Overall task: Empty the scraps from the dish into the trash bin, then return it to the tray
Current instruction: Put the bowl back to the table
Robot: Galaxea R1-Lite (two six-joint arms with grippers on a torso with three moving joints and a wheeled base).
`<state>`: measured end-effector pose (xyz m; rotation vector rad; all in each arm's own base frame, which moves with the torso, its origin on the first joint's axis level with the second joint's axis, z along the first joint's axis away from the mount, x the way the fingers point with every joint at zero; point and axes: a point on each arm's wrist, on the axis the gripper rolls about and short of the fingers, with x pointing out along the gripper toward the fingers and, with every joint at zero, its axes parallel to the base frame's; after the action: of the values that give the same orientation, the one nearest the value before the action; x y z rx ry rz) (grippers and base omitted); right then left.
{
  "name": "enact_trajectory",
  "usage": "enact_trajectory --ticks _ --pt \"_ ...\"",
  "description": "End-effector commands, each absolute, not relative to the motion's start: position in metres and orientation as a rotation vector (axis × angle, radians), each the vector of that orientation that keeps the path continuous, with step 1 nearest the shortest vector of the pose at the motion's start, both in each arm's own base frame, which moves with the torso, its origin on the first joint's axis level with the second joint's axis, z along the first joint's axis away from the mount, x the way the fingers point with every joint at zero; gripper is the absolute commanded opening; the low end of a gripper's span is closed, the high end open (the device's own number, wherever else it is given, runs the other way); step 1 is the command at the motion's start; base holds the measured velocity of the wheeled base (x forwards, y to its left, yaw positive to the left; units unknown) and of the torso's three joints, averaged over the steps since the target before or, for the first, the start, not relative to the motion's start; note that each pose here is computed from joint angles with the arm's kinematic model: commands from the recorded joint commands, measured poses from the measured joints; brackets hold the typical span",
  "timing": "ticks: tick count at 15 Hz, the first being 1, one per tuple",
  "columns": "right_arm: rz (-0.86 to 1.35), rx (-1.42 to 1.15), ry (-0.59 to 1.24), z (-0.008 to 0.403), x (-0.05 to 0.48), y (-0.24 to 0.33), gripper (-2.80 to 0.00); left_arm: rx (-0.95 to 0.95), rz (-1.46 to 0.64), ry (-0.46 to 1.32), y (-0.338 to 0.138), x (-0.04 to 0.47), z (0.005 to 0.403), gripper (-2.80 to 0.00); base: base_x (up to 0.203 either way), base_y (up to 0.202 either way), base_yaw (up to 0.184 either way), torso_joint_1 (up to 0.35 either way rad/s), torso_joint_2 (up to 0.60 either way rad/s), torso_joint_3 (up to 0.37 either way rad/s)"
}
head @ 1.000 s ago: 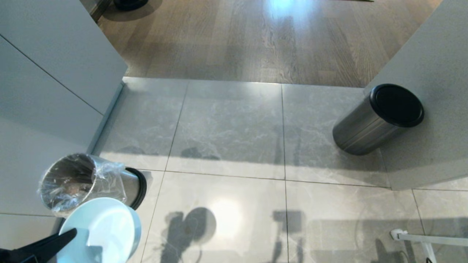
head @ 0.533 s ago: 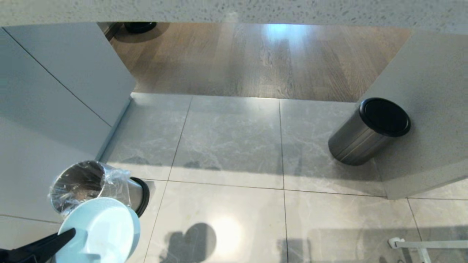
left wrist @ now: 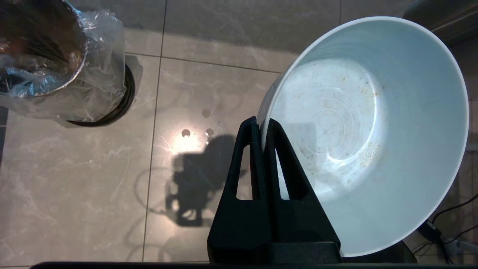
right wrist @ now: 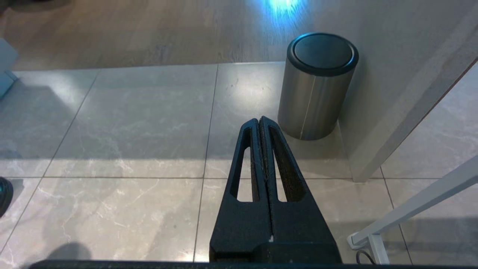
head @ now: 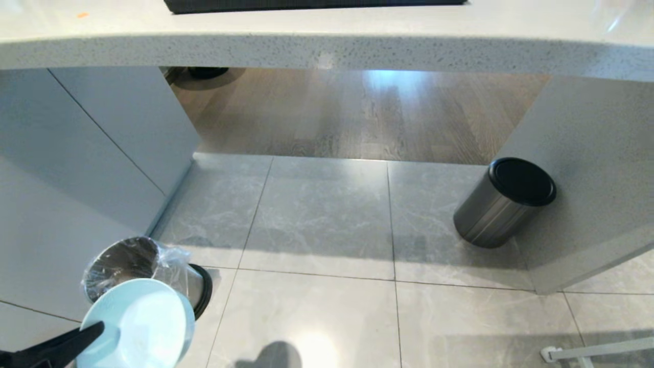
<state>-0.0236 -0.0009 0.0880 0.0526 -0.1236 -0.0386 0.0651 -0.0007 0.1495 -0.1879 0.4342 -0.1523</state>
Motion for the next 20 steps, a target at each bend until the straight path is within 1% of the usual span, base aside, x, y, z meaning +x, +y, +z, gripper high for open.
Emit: enact_trajectory --ticks 1,12,13,16,20 --pt "-0.038 0.053 -0.125 0.088 -0.024 -0.001 -2.80 -0.191 -0.150 0.436 0.000 0.065 0.149 -2.80 0.000 0.000 0.000 0.002 0.00 0.204" --pt "-0.038 0.053 -0.124 0.088 -0.024 -0.001 -2.80 -0.194 -0.139 0.436 0.000 0.066 0.150 -2.80 0.000 0.000 0.000 0.003 0.00 0.203" --pt "-0.040 0.053 -0.125 0.088 -0.024 -0.001 -2.80 -0.173 -0.127 0.443 0.000 0.066 0.150 -2.80 0.000 0.000 0.000 0.001 0.00 0.198" --pt "-0.038 0.053 -0.124 0.088 -0.024 -0.001 -2.80 -0.096 -0.085 0.538 0.001 0.063 0.144 -2.80 0.000 0.000 0.000 -0.001 0.00 0.151" --pt "-0.038 0.053 -0.125 0.088 -0.024 -0.001 -2.80 -0.081 -0.076 0.664 0.000 0.055 0.146 -2.80 0.000 0.000 0.000 0.000 0.00 0.000"
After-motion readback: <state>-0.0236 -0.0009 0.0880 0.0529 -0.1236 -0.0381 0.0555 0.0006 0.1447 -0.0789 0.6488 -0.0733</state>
